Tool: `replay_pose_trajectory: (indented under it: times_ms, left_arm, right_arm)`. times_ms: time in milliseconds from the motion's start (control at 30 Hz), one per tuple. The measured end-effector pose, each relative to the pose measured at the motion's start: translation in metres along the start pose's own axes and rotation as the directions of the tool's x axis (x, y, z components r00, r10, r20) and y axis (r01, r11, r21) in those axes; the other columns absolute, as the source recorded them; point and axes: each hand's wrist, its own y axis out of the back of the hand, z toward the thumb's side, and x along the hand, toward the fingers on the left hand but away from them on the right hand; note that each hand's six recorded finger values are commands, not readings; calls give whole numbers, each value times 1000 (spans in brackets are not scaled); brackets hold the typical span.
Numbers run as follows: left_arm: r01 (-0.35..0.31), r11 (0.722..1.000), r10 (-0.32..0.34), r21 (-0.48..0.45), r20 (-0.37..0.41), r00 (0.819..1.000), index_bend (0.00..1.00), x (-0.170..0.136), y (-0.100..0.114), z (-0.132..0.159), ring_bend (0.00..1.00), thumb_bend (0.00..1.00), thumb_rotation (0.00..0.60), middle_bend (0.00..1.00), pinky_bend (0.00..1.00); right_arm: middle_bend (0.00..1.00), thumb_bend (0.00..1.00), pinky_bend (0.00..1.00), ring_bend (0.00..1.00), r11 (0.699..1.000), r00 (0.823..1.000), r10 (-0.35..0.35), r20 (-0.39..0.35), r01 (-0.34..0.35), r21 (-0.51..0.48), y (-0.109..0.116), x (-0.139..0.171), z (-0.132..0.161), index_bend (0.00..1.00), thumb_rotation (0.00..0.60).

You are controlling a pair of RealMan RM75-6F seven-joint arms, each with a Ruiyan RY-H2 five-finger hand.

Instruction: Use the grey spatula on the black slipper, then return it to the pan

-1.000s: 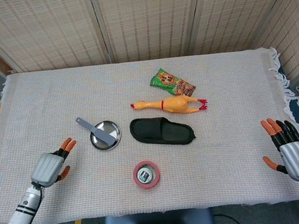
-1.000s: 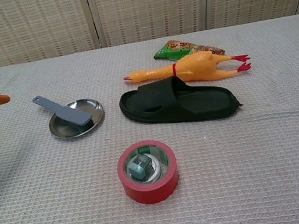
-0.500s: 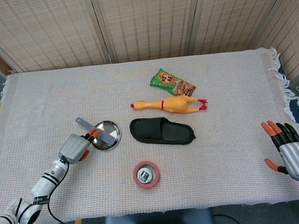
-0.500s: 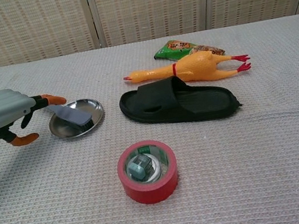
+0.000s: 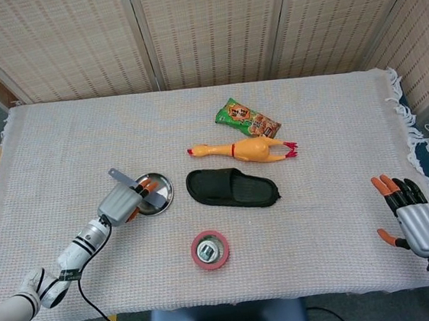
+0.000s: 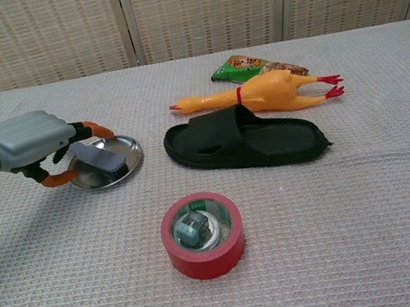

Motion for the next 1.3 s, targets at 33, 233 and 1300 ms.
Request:
replay_pose_trajectory:
  times_ms: [33,233,1300]
  left_arm:
    - [-4,1000,4,11,3,1000,163,2,1,1,582,447,600,162,827]
    - [-3,999,3,34,13,1000,164,14,3,7,582,445,600,168,828]
    - [-23,998,25,61,-26,999,459,15,-7,-4,639,463,600,546,877]
  right_arm:
    - [0,131,0,0,1000,1000,5,0,-5,0,-1,0,0,0,600]
    - [0,130,0,0,1000,1000,16,1,-16,-1,-1,1,1,0,600]
    - [0,131,0,0,999,999,42,-9,-42,-7,-3,1,3,0,600]
